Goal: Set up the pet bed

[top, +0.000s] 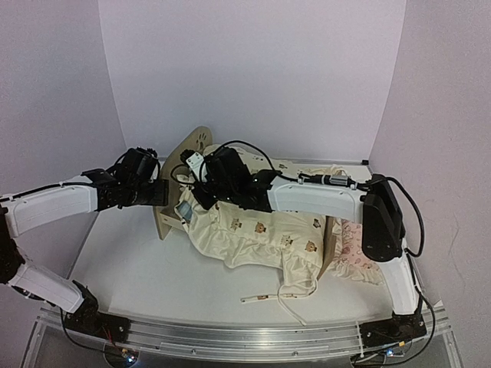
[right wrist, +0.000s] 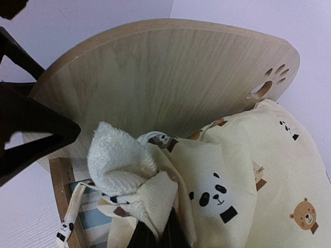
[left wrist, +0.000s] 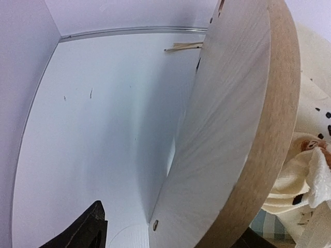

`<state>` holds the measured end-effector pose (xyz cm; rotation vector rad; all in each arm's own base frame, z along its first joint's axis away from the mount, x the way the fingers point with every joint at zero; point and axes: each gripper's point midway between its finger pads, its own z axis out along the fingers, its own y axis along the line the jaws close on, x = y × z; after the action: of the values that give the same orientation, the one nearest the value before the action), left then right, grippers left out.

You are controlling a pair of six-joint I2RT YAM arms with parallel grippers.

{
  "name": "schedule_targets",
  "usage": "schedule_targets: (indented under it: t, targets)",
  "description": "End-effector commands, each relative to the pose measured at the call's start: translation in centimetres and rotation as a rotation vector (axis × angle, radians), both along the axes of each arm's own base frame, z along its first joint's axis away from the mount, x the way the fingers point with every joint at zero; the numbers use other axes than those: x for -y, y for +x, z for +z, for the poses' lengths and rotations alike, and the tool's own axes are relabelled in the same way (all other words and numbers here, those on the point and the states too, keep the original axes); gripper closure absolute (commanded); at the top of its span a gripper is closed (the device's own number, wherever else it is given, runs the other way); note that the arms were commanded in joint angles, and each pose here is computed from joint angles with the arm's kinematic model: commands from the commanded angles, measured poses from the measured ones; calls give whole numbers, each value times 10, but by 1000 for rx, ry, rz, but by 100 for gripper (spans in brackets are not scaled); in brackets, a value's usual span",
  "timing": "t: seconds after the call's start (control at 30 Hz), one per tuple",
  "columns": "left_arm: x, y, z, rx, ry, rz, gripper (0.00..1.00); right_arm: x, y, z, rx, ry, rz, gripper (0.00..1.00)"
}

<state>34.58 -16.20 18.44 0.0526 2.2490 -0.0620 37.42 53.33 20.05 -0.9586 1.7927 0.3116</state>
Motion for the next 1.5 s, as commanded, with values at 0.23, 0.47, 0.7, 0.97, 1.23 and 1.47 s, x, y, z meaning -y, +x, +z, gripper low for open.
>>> schedule_targets:
  t: [0.23,0.47,0.7,0.97,1.23,1.47]
  targets:
    - [42,22,13,79,-99,-188,86,36,11,24,-34,28,-110,99]
    - [44,27,34,106,-119,-176,100,51,-13,56,-104,68,-85,76]
    - [46,31,48,125,-130,-167,100,66,-53,78,-152,37,-74,46]
    - [47,33,59,131,-133,-167,100,80,-98,52,-309,32,-74,37]
    - [48,33,71,131,-136,-170,100,24,-153,-9,-372,106,33,52]
    - [47,31,83,135,-147,-166,100,5,-129,-60,-335,340,-85,66]
